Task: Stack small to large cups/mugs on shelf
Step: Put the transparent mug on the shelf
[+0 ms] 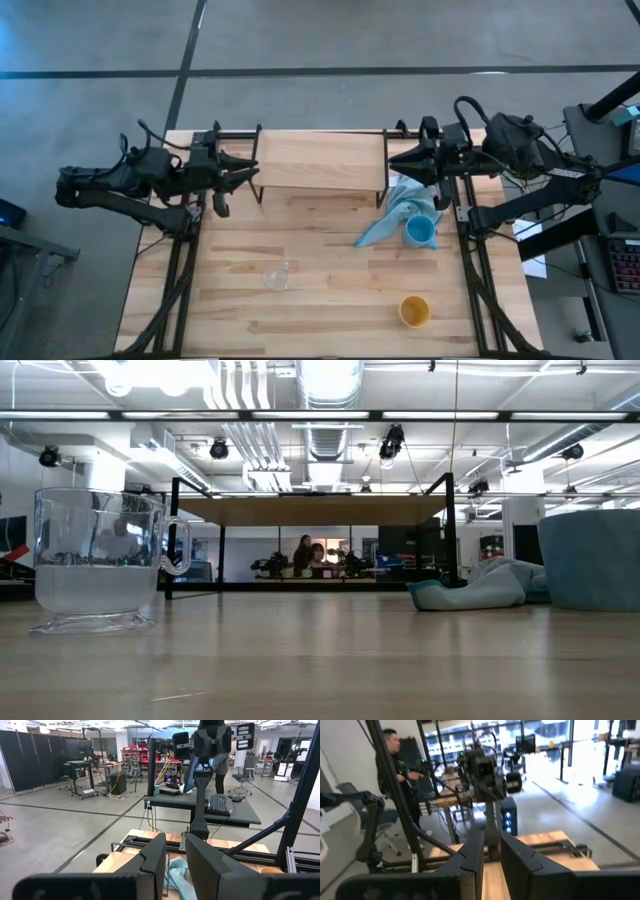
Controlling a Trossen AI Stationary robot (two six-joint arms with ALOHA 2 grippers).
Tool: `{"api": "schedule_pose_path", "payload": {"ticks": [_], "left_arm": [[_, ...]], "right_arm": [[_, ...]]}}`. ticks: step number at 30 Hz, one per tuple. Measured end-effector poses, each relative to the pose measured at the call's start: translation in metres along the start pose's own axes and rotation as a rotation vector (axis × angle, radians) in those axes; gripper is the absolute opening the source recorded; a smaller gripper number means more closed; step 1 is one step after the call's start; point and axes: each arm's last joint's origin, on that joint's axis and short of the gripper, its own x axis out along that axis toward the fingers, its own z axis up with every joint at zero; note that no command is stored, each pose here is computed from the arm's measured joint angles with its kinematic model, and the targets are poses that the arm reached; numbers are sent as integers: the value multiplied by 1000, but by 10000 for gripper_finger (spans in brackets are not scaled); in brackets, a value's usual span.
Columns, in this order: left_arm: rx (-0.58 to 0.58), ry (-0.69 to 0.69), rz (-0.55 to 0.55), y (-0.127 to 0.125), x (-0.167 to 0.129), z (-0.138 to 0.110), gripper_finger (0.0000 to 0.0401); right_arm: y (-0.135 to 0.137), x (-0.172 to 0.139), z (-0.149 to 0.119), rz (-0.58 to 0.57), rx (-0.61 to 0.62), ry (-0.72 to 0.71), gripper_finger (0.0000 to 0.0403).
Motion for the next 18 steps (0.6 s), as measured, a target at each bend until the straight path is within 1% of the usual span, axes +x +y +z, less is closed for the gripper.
{"api": "schedule_pose_path", "payload": {"ticks": [2, 8, 14, 18], "left_arm": [[0, -1, 0, 0, -1, 0, 61], [1, 3, 0, 0, 0, -1, 61], [1, 5, 0, 0, 1, -1, 61], [3, 10, 0, -1, 3, -2, 61]], "right_arm": [[1, 0, 3, 21, 2, -26, 54], [1, -1, 4, 26, -14, -34, 54], [1, 1, 3, 27, 46, -33, 54], [1, 3, 2, 26, 33, -28, 54]]}}
